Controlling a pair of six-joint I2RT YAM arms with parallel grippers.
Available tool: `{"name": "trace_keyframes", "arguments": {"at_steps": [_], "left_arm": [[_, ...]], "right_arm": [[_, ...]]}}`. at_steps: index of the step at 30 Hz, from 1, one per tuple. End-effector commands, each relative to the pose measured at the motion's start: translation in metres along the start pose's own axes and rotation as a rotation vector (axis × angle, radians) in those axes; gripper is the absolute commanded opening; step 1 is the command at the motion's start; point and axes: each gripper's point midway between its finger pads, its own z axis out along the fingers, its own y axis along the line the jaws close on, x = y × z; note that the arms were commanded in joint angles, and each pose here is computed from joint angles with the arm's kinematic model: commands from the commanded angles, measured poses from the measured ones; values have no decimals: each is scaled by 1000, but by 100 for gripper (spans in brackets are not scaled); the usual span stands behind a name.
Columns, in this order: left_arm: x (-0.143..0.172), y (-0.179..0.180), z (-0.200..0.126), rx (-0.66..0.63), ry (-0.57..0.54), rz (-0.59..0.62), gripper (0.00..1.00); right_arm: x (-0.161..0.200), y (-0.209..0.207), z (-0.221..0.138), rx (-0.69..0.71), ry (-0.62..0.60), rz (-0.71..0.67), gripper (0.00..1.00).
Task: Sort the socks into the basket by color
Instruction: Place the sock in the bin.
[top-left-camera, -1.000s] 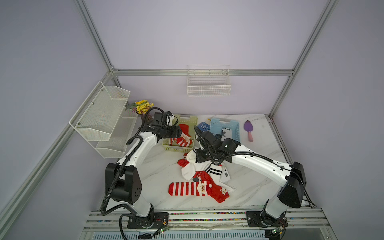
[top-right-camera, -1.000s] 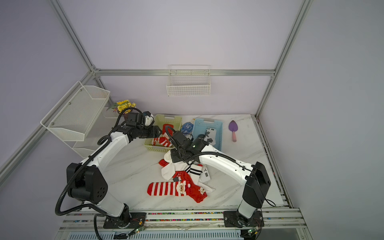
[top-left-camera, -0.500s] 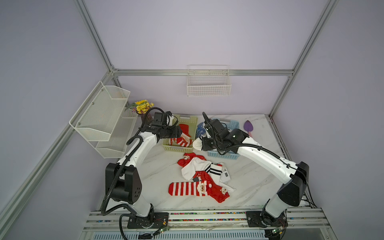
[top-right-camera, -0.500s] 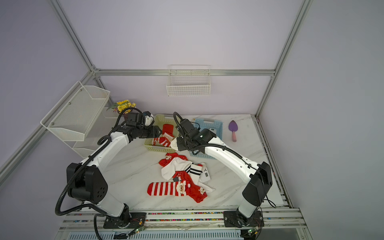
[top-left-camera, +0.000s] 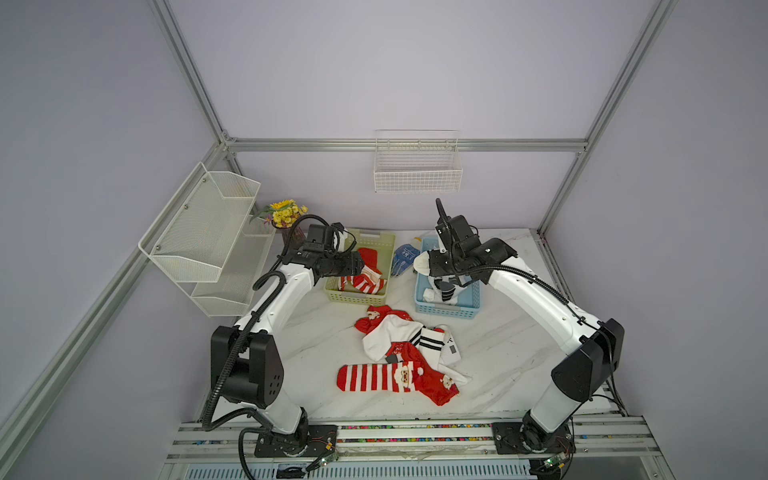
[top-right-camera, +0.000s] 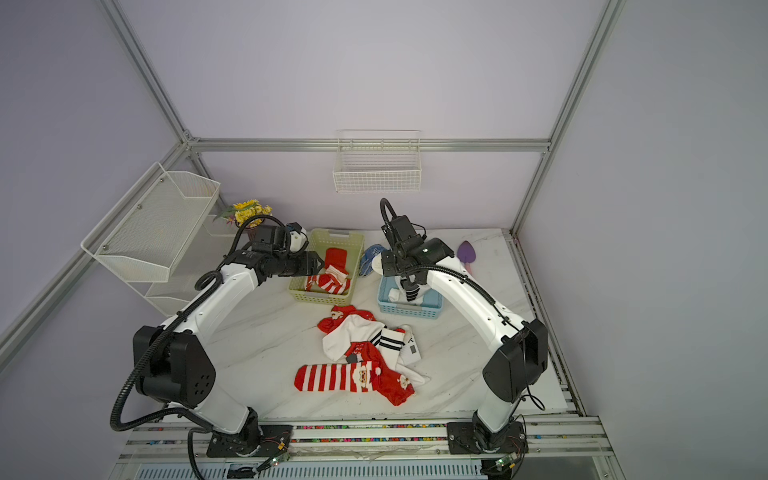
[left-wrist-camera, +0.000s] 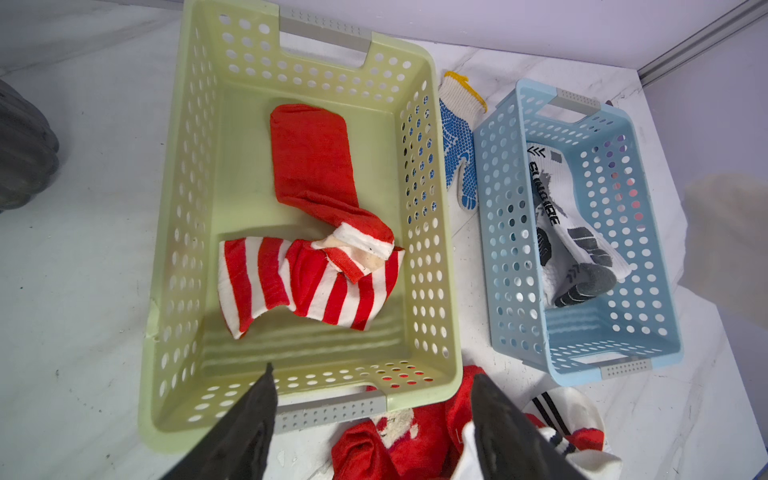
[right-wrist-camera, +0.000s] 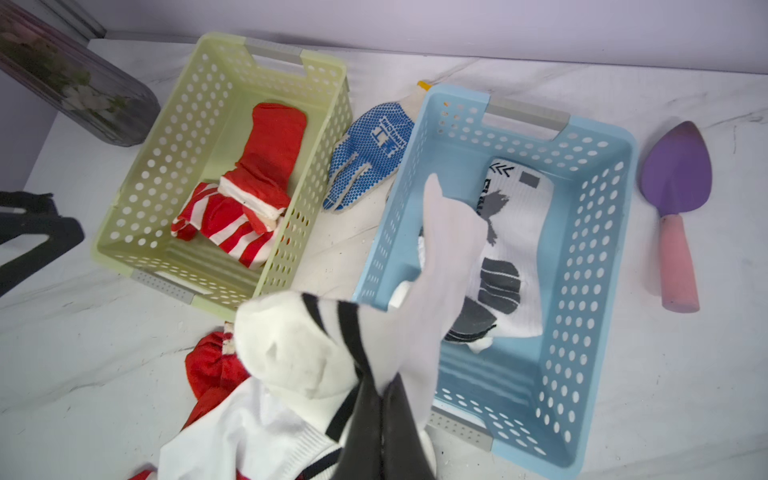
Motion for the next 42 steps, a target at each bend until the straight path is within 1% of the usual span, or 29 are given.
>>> {"name": "trace_keyframes", "arguments": {"at_steps": [1, 15, 21, 32, 42], "left_arm": [[3, 2, -3, 3, -11, 8, 73], [3, 2, -4, -1, -12, 10, 73], [3, 2, -4, 0, -11, 11, 73], [3, 2, -4, -3, -12, 12, 73], [4, 2, -4, -1, -9, 11, 73]], "right_arm": [[-7, -14, 11, 44, -2, -24, 3], [-9, -66, 56, 166, 41, 11, 3], [-6, -82, 73, 200, 58, 30, 3], [-3, -95, 105, 216, 89, 49, 3], [7, -87, 135, 167, 117, 71, 3]]}}
